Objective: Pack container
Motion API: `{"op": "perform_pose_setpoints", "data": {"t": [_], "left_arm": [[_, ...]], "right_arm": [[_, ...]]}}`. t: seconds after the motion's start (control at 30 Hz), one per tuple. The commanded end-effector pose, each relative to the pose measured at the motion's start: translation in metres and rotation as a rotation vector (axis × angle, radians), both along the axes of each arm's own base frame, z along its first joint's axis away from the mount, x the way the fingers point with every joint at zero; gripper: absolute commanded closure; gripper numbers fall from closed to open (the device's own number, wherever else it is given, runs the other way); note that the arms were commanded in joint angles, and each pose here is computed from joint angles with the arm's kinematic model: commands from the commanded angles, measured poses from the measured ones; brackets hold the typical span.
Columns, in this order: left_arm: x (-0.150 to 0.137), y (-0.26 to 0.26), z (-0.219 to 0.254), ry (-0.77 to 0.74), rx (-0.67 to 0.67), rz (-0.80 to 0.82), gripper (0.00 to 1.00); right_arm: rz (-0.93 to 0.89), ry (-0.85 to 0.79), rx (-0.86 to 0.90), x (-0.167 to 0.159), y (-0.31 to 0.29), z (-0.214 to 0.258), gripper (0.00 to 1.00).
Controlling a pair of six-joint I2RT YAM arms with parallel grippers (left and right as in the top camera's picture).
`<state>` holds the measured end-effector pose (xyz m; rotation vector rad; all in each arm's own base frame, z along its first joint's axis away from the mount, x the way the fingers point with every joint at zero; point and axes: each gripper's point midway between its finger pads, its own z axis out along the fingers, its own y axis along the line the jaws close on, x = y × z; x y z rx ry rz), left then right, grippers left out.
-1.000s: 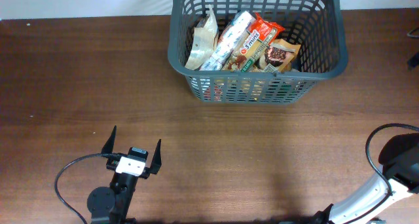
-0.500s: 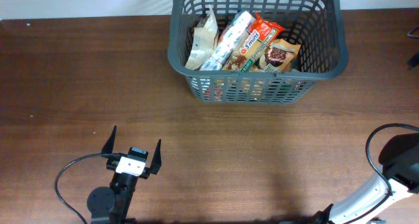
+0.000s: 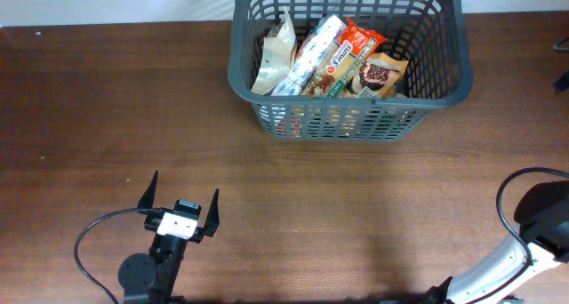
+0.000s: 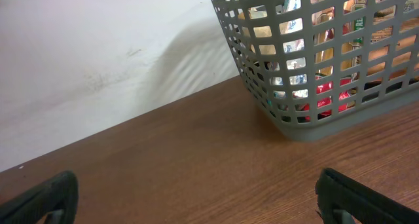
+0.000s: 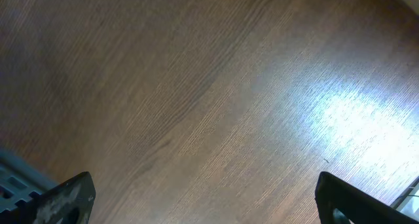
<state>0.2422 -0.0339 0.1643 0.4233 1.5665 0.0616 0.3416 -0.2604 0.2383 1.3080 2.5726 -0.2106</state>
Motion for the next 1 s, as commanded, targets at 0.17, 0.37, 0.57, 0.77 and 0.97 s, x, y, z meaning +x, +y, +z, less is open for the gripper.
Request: {"op": "perform_pose_setpoints", "data": {"t": [0.17, 0.37, 0.57, 0.77, 0.97], "left_arm": [[-0.001, -0.002, -0.001, -0.002, 0.011, -0.009, 0.01], [-0.001, -0.002, -0.001, -0.002, 0.012, -0.009, 0.01], [-0.001, -0.002, -0.001, -0.002, 0.012, -0.009, 0.01], [-0.001, -0.002, -0.001, -0.002, 0.011, -0.009, 0.01], [-0.001, -0.002, -0.001, -0.002, 0.011, -0.009, 0.01]], "right_arm": [[-0.025, 0.019, -0.056, -0.006, -0.008, 0.005, 0.01], [-0.021, -0.046, -0.1, 0.001, -0.01, 0.022, 0.01], [0.027, -0.305, -0.26, 0.033, 0.0, 0.092, 0.01], [0.112, -0.53, -0.364, 0.046, 0.042, 0.166, 0.01], [0.23, -0.692, -0.401, 0.043, 0.106, 0.221, 0.01]]}}
